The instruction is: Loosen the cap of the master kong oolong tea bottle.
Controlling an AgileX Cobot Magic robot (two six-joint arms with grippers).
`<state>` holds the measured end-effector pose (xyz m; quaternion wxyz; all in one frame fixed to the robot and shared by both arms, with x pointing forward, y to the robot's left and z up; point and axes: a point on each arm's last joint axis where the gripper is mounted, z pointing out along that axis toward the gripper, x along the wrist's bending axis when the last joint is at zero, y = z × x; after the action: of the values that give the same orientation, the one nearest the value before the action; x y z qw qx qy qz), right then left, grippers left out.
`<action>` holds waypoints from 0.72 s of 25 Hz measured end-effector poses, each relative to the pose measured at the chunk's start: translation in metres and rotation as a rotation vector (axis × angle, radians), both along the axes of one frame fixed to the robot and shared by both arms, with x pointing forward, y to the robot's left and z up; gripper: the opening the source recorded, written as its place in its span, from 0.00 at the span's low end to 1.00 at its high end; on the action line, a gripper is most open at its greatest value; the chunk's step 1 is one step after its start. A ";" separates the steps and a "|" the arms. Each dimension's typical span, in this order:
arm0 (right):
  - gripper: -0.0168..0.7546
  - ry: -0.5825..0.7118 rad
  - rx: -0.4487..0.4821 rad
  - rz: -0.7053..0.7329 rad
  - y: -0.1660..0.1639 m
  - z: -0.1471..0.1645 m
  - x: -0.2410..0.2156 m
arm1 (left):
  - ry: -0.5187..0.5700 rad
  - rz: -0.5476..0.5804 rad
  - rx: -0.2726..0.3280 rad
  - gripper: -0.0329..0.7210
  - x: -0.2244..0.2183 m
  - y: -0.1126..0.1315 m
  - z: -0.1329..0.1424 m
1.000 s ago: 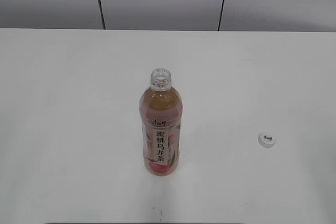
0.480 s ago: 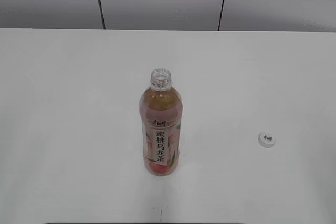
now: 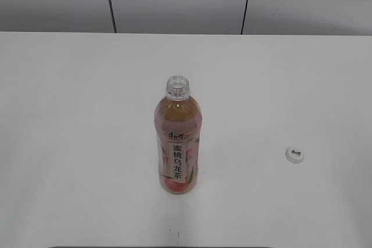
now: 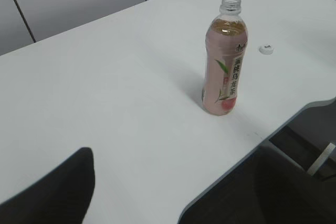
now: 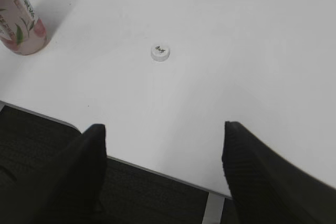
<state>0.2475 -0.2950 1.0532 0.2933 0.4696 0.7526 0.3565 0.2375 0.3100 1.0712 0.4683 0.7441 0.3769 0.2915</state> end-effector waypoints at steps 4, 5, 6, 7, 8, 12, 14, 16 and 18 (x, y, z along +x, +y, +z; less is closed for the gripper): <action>0.70 -0.001 0.001 -0.028 0.000 0.000 0.000 | 0.000 0.122 0.000 0.79 -0.001 0.000 0.000; 0.70 -0.001 0.001 -0.050 0.000 0.000 0.000 | 0.000 0.163 0.000 0.79 -0.002 0.000 0.000; 0.70 -0.001 0.001 -0.083 -0.001 0.000 0.000 | -0.001 0.204 0.000 0.79 -0.002 0.000 0.000; 0.70 -0.001 0.001 -0.121 -0.001 0.000 0.000 | -0.001 0.244 0.000 0.79 -0.003 -0.001 0.000; 0.70 -0.001 0.001 -0.153 -0.001 0.000 0.001 | -0.001 0.279 0.000 0.79 -0.003 -0.001 0.000; 0.70 -0.008 0.002 -0.246 -0.002 0.000 0.000 | -0.001 0.424 0.000 0.79 -0.004 -0.001 0.000; 0.70 -0.030 0.006 -0.253 -0.003 0.000 -0.004 | -0.001 0.486 0.000 0.79 -0.005 -0.002 0.000; 0.70 -0.067 0.014 -0.253 -0.003 0.000 -0.010 | -0.004 0.527 -0.002 0.79 -0.006 -0.002 0.000; 0.70 -0.108 0.021 -0.253 -0.003 0.000 -0.016 | -0.022 0.541 -0.008 0.79 -0.009 -0.002 0.000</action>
<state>0.2314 -0.2983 1.0531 0.3710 0.5440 0.6666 0.3494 0.2286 0.3082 1.0710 0.3803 0.6113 0.5581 0.4125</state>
